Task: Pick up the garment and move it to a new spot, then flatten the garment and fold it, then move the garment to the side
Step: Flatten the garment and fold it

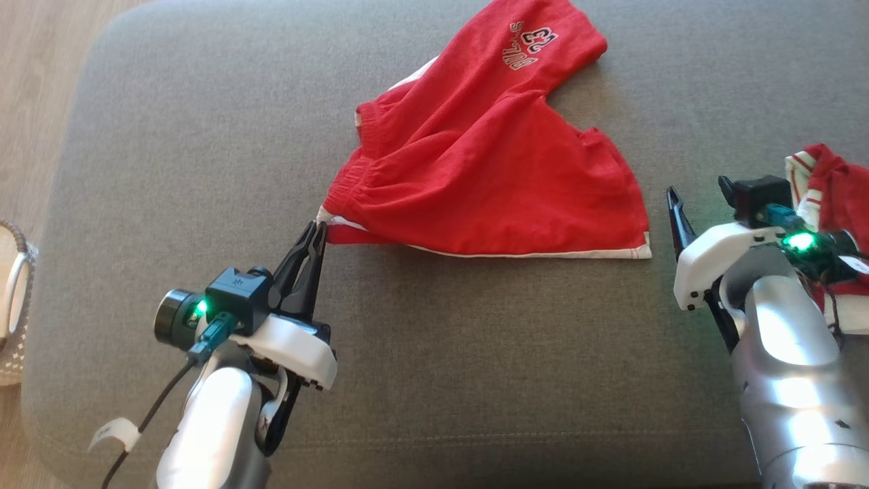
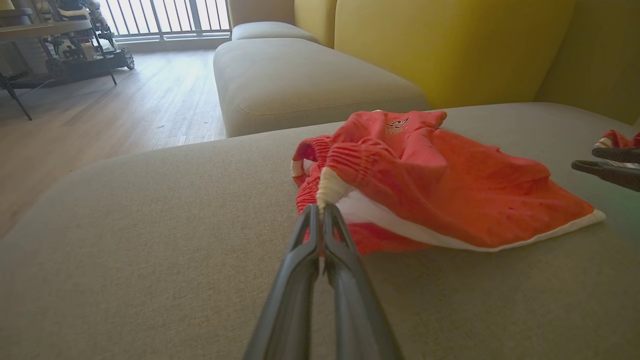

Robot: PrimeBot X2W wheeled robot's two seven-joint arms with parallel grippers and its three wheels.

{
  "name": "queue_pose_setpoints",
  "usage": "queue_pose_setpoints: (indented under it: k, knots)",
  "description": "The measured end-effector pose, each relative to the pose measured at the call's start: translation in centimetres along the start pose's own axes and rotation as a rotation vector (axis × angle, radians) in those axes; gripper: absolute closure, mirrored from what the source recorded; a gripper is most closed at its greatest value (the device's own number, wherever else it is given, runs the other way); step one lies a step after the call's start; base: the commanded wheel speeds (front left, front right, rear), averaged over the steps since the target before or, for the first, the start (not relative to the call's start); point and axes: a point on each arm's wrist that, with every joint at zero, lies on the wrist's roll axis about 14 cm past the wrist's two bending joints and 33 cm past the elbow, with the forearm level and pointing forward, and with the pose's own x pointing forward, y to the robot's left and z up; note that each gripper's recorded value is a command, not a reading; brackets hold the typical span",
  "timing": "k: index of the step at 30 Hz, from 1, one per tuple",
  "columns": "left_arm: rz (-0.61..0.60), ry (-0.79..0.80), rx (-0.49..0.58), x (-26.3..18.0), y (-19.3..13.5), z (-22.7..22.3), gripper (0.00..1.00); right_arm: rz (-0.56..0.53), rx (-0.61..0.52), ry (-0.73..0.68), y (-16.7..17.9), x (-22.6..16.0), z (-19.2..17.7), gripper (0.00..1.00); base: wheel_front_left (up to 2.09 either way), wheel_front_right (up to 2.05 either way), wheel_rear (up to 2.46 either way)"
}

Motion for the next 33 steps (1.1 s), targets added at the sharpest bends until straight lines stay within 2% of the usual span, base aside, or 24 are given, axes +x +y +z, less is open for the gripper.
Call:
queue_pose_setpoints:
  k: [5, 7, 14, 25, 33]
  knots:
    - [-0.012, -0.011, -0.002, -0.4, -0.6, 0.4, 1.0, -0.041, 0.153, -0.041, -0.8, -1.2, 0.2, 0.0, 0.0, 0.0, 0.0]
    - [-0.018, -0.011, -0.006, -0.5, -1.0, 0.4, 1.0, -0.033, 0.221, -0.035, -0.1, -1.9, -0.5, 0.0, 0.0, 0.0, 0.0]
    - [-0.042, -0.015, -0.005, -0.5, -2.0, 0.5, 1.0, 0.036, 0.356, -0.02, 2.9, -4.2, -2.6, 0.0, 0.0, 0.0, 0.0]
    - [-0.049, 0.004, -0.003, -0.5, -2.0, -0.2, 1.0, 0.08, 0.433, 0.002, 4.9, -4.1, -3.4, 0.0, 0.0, 0.0, 0.0]
    - [-0.034, 0.02, -0.004, -0.6, -1.4, -0.8, 1.0, 0.093, 0.396, 0.024, 5.3, -2.2, -3.1, 0.0, 0.0, 0.0, 0.0]
